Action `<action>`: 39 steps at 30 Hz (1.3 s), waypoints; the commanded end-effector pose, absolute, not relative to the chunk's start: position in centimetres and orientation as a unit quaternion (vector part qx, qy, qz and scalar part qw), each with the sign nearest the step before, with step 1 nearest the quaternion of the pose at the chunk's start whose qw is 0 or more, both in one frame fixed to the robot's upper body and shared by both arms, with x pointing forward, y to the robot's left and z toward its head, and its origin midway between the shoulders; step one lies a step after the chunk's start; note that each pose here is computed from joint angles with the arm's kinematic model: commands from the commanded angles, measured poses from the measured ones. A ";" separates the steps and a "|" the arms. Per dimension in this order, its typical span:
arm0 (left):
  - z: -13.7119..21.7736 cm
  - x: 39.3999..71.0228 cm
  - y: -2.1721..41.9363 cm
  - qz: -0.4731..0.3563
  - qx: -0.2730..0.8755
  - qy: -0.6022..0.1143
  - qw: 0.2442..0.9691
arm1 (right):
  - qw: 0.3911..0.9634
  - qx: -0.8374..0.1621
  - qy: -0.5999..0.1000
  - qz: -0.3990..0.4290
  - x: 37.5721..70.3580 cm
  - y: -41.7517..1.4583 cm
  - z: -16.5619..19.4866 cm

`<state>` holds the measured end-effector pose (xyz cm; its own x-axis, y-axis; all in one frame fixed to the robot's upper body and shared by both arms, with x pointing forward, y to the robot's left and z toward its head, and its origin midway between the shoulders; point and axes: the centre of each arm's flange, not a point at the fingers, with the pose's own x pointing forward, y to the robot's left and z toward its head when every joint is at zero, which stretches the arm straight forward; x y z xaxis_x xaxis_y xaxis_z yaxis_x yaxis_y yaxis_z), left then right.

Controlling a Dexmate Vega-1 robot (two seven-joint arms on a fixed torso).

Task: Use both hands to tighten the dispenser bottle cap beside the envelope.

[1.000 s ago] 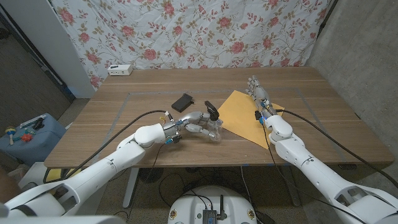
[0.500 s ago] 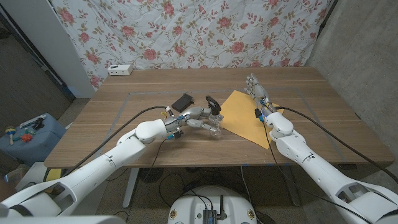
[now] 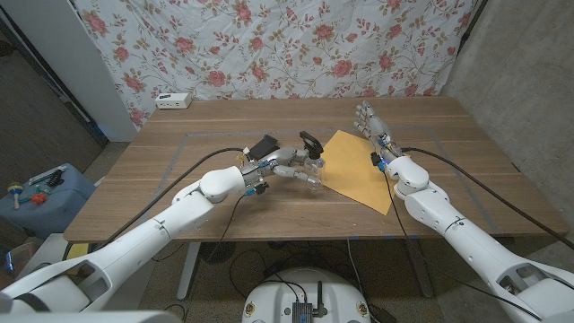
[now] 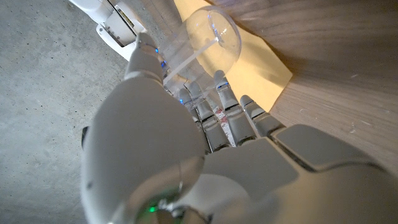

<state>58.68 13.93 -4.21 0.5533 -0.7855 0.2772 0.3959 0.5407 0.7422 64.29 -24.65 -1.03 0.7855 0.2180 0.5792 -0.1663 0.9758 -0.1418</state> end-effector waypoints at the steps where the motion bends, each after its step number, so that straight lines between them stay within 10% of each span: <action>1: -3.2 58.8 12.7 -0.333 0.320 -0.314 0.830 | 0.940 -0.074 -0.319 0.100 62.5 -25.1 0.4; 39: -0.3 62.0 9.5 -0.294 0.344 -0.304 0.838 | 0.921 -0.204 -0.322 0.080 60.3 -26.5 4.9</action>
